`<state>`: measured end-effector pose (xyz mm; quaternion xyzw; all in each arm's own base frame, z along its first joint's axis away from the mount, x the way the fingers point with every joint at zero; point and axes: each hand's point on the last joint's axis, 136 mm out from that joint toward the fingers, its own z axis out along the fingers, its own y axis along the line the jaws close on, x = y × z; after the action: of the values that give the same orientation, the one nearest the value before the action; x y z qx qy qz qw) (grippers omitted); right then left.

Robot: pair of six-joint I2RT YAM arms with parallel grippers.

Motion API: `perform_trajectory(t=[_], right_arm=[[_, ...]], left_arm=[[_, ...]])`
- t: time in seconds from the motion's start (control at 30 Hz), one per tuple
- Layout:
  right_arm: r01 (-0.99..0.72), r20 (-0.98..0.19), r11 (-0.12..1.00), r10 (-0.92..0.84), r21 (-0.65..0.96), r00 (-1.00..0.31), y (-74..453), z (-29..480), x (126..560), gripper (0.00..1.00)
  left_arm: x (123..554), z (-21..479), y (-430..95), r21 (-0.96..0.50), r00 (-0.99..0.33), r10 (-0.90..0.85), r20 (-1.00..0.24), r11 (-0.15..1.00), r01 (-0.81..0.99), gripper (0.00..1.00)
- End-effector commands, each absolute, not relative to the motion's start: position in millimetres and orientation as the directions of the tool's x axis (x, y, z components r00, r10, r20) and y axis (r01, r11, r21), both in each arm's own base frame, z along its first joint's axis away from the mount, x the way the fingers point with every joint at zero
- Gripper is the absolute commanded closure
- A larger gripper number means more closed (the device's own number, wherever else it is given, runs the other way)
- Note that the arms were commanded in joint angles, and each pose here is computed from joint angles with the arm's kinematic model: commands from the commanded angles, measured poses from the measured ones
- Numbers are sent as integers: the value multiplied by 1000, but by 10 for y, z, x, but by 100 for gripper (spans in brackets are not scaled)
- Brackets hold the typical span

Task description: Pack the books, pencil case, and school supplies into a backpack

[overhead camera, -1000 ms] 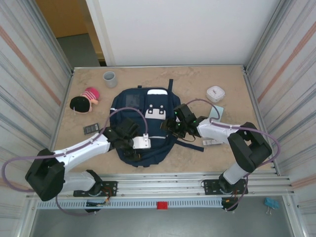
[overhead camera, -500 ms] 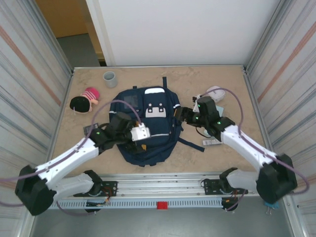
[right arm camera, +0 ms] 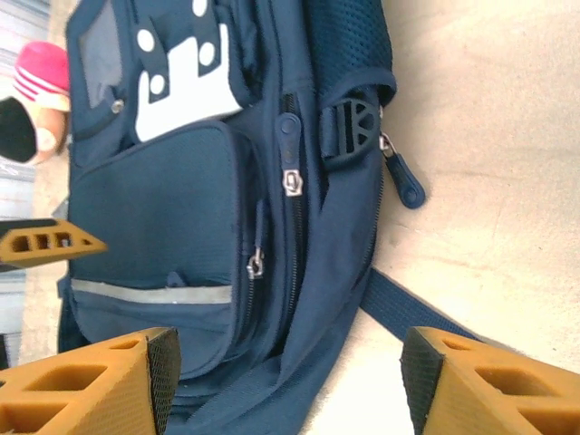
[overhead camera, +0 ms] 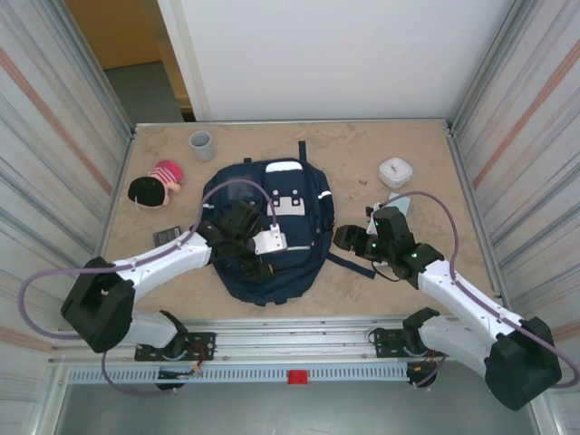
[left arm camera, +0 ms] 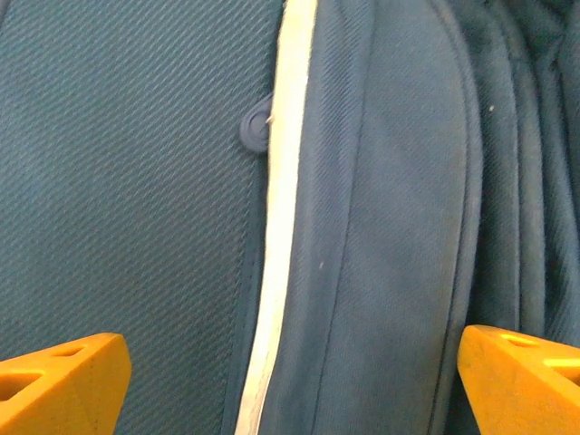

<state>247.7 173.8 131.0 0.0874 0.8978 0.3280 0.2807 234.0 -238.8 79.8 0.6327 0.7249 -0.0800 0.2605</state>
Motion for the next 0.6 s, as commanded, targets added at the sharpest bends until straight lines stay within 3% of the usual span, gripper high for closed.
perform_trajectory(t=[0.0, 0.17, 0.23, 0.33, 0.4, 0.5, 0.57], right_arm=[[-30, -441, 750, 356, 661, -824, 1772, 1337, 2459, 33], [-44, -430, 735, 346, 676, -834, 1831, 1364, 2457, 33], [-48, -424, 729, 342, 683, -839, 1853, 1364, 2448, 33], [-53, -411, 710, 343, 702, -845, 1898, 1376, 2434, 32], [-55, -401, 696, 344, 716, -849, 1925, 1386, 2426, 32], [-29, -365, 652, 387, 758, -847, 1943, 1389, 2400, 28], [-20, -334, 586, 433, 810, -837, 1976, 1428, 2382, 24]], left_arm=[[2528, 877, -2579, 278, -18, 856, -516, 187, 942, 6], [2531, 763, -2626, 252, -36, 869, -494, 183, 950, 6], [2553, 755, -2606, 274, -37, 869, -493, 196, 942, 11], [2629, 802, -2558, 317, -49, 874, -484, 227, 921, 43], [2642, 994, -2601, 319, -49, 852, -521, 248, 915, 52], [2704, 1520, -2724, 303, -77, 754, -653, 353, 885, 85], [2785, 1877, -2782, 289, -95, 669, -737, 439, 851, 99]])
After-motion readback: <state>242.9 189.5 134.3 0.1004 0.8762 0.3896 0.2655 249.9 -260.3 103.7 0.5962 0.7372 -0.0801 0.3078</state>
